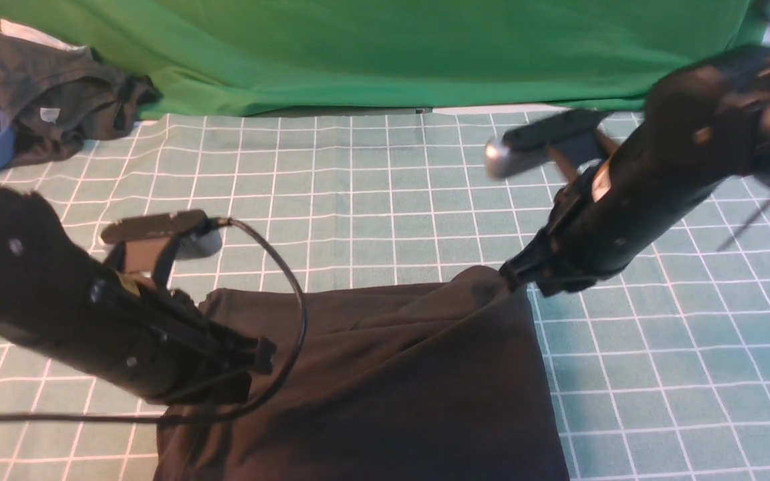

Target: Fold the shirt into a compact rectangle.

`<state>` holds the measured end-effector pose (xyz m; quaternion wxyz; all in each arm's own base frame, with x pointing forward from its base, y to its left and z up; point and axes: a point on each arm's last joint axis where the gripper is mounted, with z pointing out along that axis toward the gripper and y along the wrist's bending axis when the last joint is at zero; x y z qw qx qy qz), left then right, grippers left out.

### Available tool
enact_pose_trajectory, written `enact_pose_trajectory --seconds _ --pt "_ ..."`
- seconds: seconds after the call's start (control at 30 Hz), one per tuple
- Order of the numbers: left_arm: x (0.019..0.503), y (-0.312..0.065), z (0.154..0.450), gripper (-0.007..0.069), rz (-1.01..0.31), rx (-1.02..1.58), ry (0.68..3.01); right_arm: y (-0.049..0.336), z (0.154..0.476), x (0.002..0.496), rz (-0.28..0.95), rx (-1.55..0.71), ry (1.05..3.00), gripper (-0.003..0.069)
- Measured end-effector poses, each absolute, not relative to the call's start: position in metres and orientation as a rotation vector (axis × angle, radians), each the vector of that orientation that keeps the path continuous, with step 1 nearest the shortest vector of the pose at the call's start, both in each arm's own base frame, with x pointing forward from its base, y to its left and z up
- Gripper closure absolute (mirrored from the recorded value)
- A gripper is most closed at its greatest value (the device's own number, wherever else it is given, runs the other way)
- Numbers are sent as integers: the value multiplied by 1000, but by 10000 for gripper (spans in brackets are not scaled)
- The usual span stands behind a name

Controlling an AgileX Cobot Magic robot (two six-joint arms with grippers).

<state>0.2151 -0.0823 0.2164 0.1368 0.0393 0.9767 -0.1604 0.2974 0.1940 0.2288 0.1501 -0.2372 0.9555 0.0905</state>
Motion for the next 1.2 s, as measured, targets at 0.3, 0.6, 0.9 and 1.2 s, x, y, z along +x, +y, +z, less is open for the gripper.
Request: enact_pose_trajectory --seconds 0.3,0.6,0.9,1.2 --pt "194 -68 176 620 -334 -24 2888 203 185 311 231 -710 2799 640" --pt "192 -66 185 620 -322 -65 2881 202 180 314 219 -751 2805 640" --pt "176 -61 258 619 -356 43 2671 146 289 303 235 -590 2584 640" --pt "129 -47 315 619 -425 -22 2407 82 425 214 244 -429 2091 640"
